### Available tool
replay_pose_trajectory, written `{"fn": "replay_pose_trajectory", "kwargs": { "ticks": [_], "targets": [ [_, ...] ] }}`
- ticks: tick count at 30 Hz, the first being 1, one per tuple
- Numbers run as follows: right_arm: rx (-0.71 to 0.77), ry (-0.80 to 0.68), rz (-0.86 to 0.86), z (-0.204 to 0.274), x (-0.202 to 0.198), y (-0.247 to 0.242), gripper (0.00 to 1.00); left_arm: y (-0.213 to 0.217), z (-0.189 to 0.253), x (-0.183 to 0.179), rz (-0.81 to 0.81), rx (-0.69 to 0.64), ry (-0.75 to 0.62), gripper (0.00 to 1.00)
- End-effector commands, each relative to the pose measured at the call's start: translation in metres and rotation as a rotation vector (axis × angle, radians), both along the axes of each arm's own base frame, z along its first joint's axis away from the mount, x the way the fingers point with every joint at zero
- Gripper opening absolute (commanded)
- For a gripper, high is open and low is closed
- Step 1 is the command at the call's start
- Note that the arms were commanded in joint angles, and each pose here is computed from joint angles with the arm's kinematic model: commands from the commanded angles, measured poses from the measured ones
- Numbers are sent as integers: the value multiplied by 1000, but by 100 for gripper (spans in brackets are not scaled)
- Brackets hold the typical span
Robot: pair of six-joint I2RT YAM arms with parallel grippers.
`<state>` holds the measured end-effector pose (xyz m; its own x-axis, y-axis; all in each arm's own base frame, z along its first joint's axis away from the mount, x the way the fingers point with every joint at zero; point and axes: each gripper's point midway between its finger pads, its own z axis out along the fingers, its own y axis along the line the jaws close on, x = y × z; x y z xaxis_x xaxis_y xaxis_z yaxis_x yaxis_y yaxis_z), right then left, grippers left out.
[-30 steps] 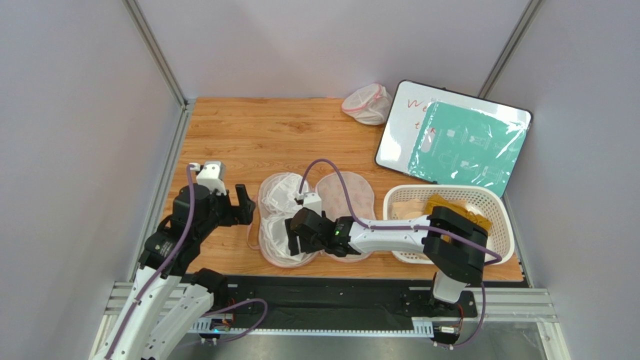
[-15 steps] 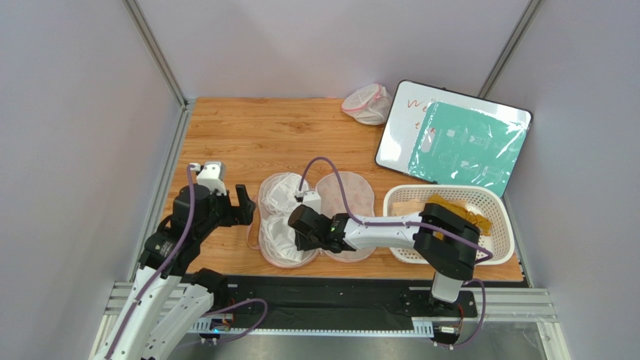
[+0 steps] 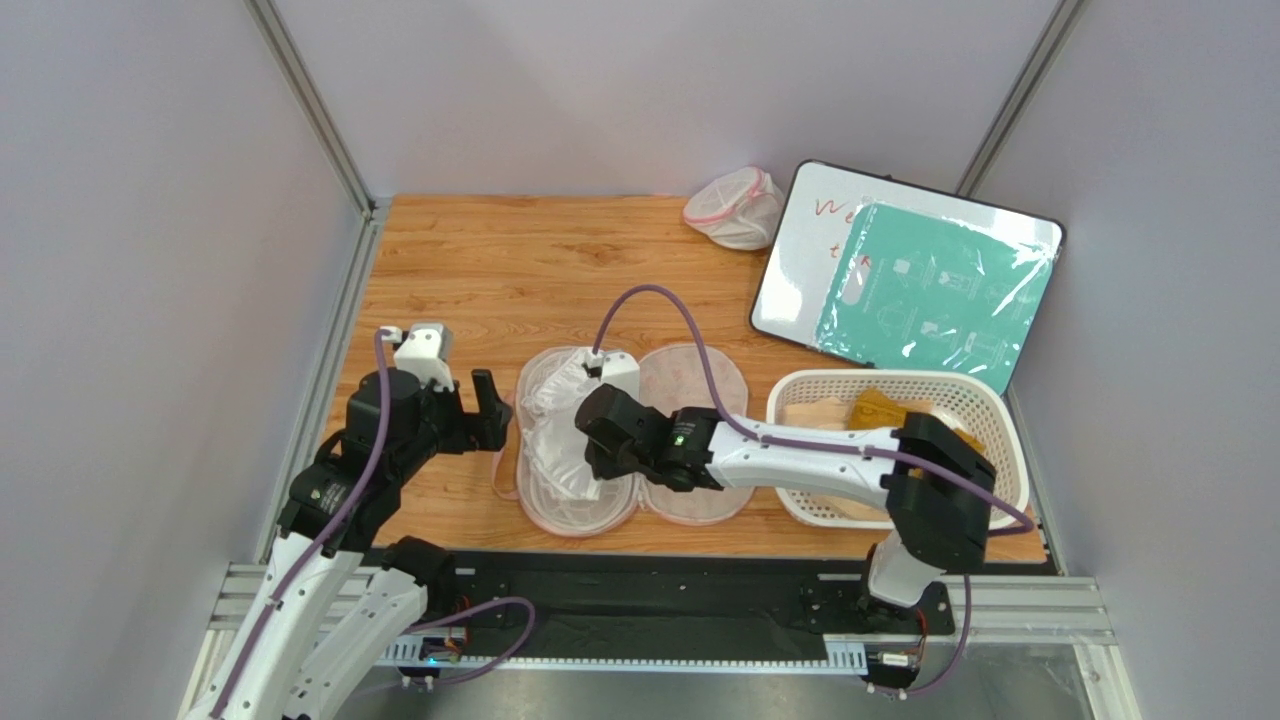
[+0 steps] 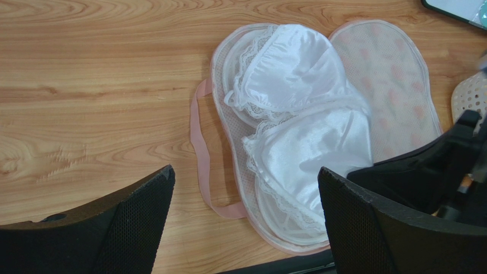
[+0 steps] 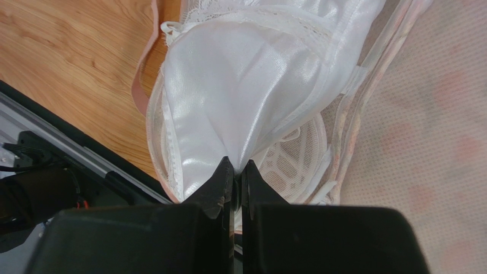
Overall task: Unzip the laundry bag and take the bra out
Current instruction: Pick up the bra from the laundry bag.
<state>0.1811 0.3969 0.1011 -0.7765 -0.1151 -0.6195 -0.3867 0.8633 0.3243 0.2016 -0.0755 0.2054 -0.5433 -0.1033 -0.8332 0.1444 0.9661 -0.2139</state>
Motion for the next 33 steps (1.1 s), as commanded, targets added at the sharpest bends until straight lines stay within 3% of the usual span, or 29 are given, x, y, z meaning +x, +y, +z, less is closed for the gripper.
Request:
{"fn": "replay_pose_trajectory", "kwargs": {
  "ticks": [1,20,33],
  "targets": [
    [82,-158,-17,82,20,-7,0,-1,-1,1,-6,-1,1,100],
    [110,-435,-202,205,55,-136,0,-3,-4,1,-15,0,14,100],
    [-33,-501,-515,232,50,-292,0,-3,-5,2,-17,2,18,100]
  ]
}}
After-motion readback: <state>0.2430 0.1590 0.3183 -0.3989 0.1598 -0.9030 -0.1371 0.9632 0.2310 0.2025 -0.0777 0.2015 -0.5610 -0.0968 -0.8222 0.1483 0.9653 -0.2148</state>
